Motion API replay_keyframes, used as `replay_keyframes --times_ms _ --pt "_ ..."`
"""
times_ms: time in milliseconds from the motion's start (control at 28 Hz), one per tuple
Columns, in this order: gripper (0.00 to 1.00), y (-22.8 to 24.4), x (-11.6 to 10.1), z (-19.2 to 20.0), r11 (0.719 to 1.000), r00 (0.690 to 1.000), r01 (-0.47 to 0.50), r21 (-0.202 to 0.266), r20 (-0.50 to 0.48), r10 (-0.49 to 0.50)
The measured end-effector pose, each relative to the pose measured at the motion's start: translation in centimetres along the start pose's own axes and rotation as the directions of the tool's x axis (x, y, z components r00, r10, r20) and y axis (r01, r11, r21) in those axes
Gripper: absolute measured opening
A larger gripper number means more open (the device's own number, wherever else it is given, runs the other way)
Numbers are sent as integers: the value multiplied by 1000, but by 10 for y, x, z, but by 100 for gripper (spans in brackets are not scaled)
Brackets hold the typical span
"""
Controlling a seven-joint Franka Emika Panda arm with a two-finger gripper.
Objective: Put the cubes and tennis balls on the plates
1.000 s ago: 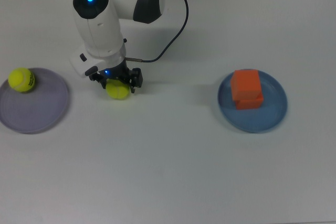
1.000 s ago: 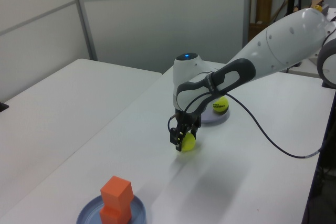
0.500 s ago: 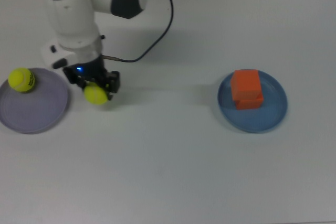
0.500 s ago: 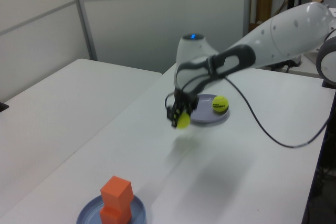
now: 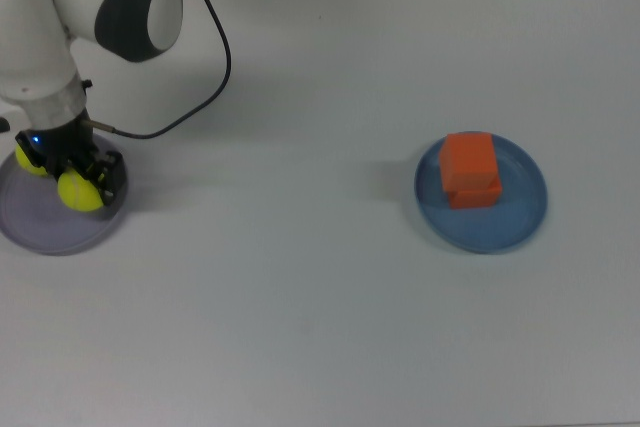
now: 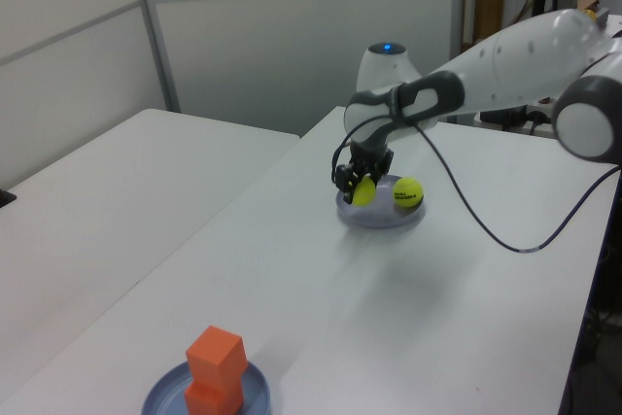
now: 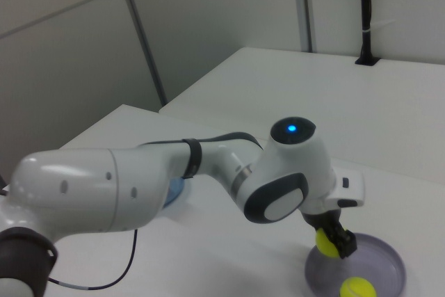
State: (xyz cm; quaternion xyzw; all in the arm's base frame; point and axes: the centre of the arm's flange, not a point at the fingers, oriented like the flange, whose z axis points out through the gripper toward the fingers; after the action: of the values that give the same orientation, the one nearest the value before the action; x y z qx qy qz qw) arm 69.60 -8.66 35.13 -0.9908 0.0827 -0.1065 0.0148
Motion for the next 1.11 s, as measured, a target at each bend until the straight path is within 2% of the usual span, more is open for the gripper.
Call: replay_keyframes --times_ms 179,321,464,679,929,1000,1107 --pt "71 -2 4 15 1000 1000 12 -7 9 -12" --pt "85 -5 12 0 999 999 39 -5 -21 -39" --pt "100 -8 16 -34 999 998 52 10 -30 -51" --pt "100 -28 7 -107 994 996 92 57 4 -93" --pt "100 -71 -23 -182 981 984 154 122 76 -164" --pt "100 -80 -30 -195 978 981 163 129 86 -175" --pt "100 -96 -40 -214 976 975 186 113 100 -198"
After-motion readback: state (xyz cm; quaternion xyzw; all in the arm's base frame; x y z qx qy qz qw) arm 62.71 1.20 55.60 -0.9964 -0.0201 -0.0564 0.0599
